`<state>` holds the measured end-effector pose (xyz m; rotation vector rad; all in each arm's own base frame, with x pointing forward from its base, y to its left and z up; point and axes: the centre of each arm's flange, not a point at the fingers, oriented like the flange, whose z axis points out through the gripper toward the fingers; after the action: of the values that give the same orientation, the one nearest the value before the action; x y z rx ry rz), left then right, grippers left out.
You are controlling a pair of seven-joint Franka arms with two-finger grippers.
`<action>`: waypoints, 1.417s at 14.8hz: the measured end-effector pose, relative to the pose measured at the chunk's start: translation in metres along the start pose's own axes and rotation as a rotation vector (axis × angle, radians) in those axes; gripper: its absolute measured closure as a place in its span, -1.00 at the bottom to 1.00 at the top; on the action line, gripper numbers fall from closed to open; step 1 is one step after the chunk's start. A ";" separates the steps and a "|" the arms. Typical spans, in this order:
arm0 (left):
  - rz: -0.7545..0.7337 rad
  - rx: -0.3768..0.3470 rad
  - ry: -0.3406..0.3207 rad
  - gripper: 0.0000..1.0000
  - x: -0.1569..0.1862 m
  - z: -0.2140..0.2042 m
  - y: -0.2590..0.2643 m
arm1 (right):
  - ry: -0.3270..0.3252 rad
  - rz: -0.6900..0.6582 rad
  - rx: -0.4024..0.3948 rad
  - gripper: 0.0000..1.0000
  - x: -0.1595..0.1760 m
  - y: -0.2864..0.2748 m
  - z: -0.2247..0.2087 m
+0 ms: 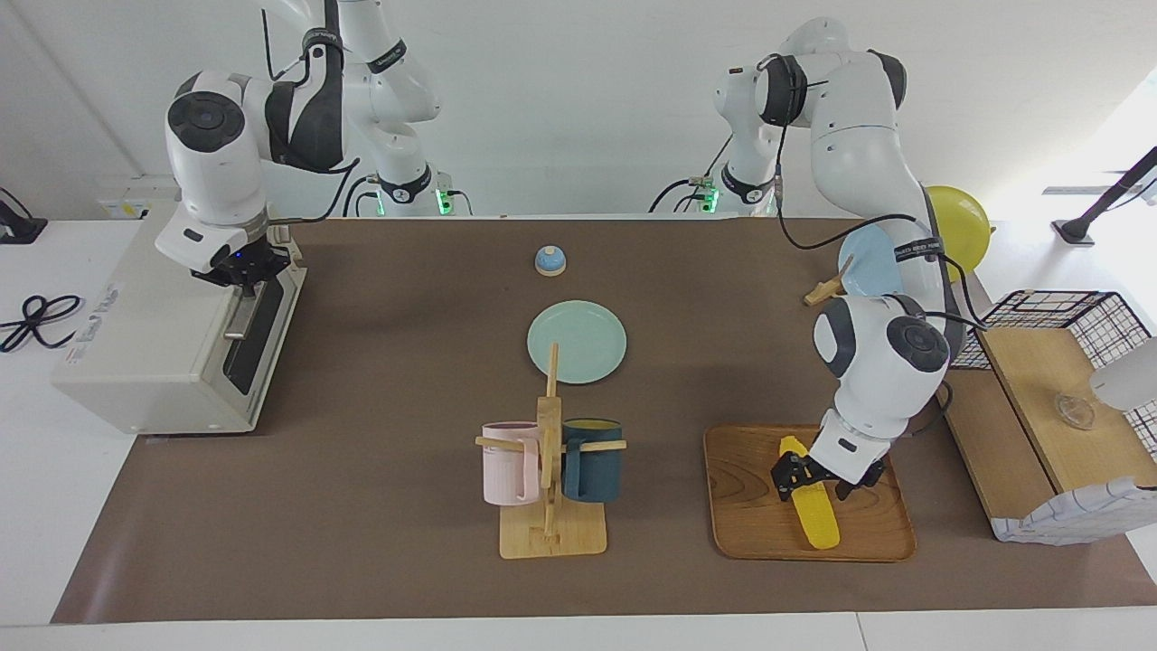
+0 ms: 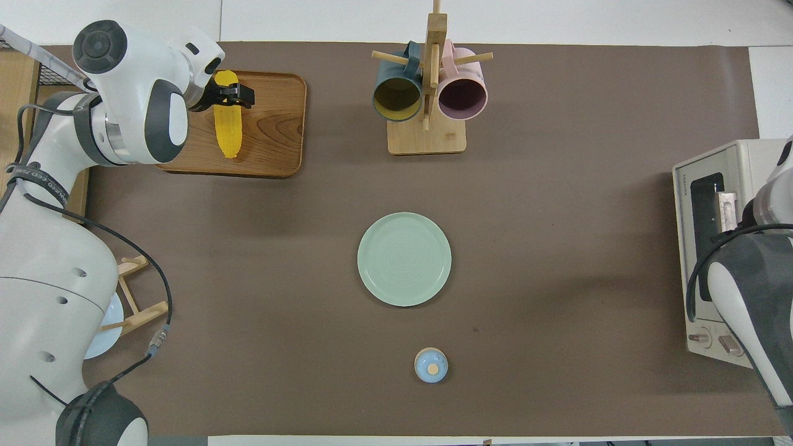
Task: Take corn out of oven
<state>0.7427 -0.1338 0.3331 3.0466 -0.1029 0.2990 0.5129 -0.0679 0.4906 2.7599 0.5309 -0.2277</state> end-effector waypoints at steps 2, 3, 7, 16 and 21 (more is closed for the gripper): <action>0.001 -0.003 -0.017 -1.00 -0.001 -0.017 0.001 | 0.003 -0.008 -0.003 0.98 0.003 -0.005 -0.031; 0.000 -0.004 -0.023 -1.00 -0.001 -0.030 0.000 | 0.011 -0.010 0.013 0.97 0.004 -0.011 -0.047; -0.020 0.000 -0.066 -1.00 -0.007 -0.088 -0.014 | 0.055 0.012 0.172 0.57 0.002 -0.022 -0.087; -0.018 0.085 -0.240 -1.00 -0.053 -0.212 -0.038 | 0.096 0.117 0.292 -1.00 0.007 -0.021 -0.108; -0.029 0.090 -0.268 -1.00 -0.086 -0.280 -0.046 | 0.092 0.160 0.306 -1.00 0.015 -0.021 -0.111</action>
<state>0.6087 -0.0589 0.5871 3.1565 -0.0629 -0.1108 0.5294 -0.0065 0.5857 3.1049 0.3158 -0.1558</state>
